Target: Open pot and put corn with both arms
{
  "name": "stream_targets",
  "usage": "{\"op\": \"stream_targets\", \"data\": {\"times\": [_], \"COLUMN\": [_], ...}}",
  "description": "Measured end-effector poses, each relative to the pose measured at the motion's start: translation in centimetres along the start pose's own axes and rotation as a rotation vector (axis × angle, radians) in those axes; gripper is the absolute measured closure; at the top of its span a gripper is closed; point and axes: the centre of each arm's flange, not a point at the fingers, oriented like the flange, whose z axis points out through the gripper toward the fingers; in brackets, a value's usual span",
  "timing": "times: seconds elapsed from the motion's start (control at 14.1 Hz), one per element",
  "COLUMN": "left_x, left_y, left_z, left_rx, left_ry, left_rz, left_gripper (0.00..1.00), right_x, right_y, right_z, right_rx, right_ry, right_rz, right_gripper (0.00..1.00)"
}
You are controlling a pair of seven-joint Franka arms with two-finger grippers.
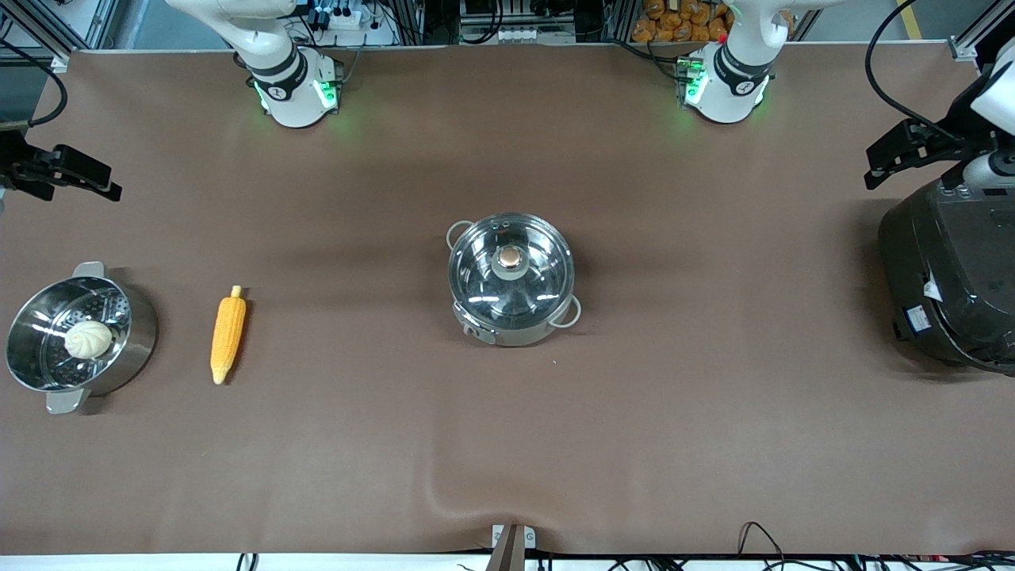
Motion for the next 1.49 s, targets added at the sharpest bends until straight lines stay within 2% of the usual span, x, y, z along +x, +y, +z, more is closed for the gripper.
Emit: {"op": "stream_targets", "data": {"times": [0.71,0.99,1.28,1.49], "left_x": [-0.2,-0.8,-0.8,0.0], "left_y": [-0.1,0.2,0.1,1.0], "left_z": [-1.1,-0.9,-1.1,-0.3], "left_rx": [0.000,0.003,0.000,-0.056], "left_ry": [0.004,-0.044,-0.044,-0.044], "left_rz": [-0.001,0.004,0.003,0.013], "left_gripper": [0.00,0.00,0.00,0.00], "right_x": [0.0,0.0,0.0,0.0], "right_y": [-0.5,-0.4,-0.5,-0.6], "right_z": [0.0,0.0,0.0,0.0], "right_rx": [-0.001,-0.001,-0.001,-0.001], "right_ry": [0.002,0.002,0.002,0.002], "right_rz": [-0.009,-0.008,-0.009,-0.011], "right_gripper": [0.00,0.00,0.00,0.00]}}
